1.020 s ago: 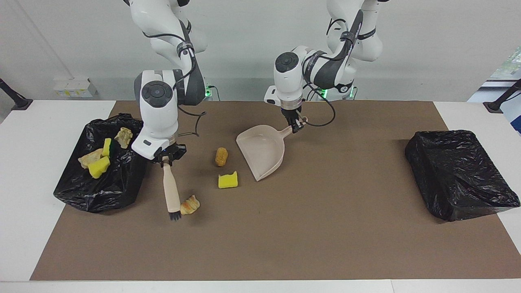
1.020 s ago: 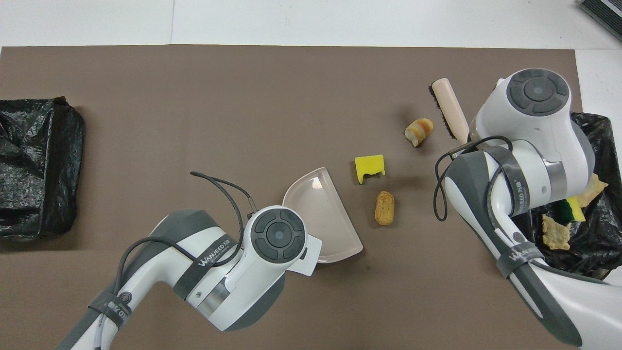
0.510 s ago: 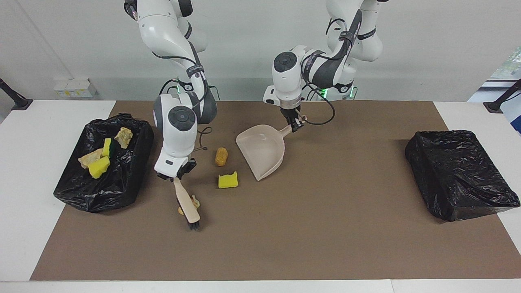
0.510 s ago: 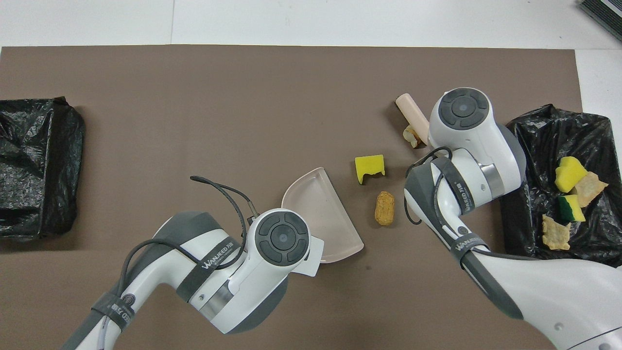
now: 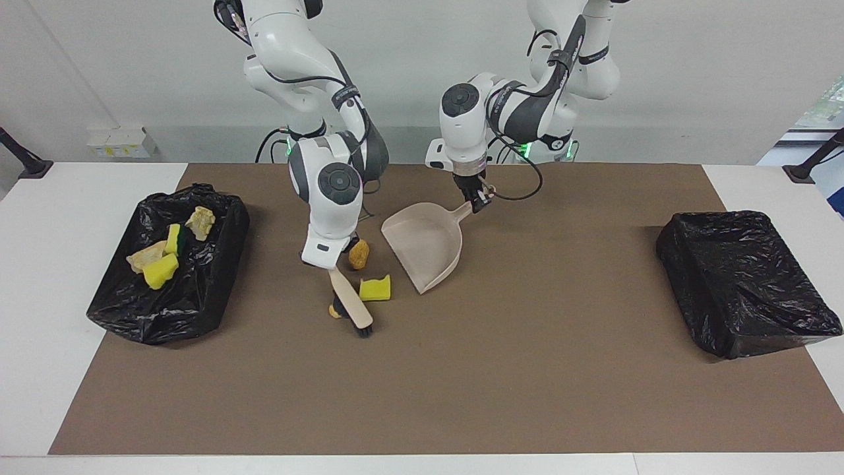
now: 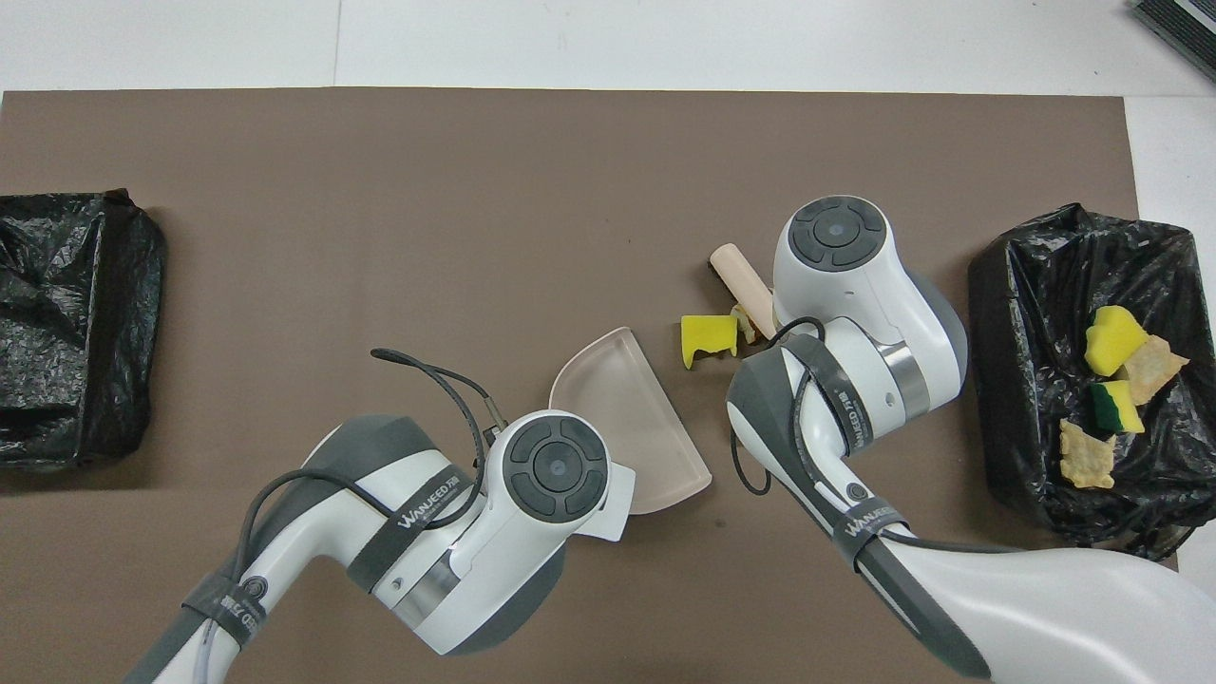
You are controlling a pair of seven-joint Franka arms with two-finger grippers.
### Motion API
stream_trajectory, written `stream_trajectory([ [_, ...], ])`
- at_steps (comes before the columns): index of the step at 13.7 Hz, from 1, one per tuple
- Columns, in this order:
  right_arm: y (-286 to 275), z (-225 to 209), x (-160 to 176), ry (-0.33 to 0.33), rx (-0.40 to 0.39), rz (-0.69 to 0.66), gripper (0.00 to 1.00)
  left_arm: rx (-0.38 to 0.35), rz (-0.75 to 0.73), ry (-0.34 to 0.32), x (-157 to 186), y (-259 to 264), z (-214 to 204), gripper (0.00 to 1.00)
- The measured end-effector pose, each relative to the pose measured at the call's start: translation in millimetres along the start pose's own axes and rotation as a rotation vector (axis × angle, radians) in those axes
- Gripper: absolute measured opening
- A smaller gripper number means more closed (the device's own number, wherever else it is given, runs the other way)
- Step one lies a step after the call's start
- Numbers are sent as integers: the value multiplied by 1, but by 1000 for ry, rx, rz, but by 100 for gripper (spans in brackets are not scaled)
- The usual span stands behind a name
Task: Sweep and dump trash in bin
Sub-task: 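Sweep the sponge and tan bits toward the dustpan with the right gripper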
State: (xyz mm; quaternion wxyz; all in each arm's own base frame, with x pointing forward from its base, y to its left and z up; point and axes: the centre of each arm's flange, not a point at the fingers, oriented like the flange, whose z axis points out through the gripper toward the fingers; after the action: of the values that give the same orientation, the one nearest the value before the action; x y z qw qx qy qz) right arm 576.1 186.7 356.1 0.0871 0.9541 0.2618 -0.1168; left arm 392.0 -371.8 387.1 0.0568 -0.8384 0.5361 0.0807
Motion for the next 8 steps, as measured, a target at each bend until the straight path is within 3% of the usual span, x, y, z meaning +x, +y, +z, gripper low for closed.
stream_trajectory([
  [4, 23, -32, -6, 51, -5, -12, 26, 0, -2, -1, 0, 0, 0, 31],
  [8, 53, -11, -15, 28, 14, 24, 26, -1, -1, -2, 0, 1, 1, 31],
])
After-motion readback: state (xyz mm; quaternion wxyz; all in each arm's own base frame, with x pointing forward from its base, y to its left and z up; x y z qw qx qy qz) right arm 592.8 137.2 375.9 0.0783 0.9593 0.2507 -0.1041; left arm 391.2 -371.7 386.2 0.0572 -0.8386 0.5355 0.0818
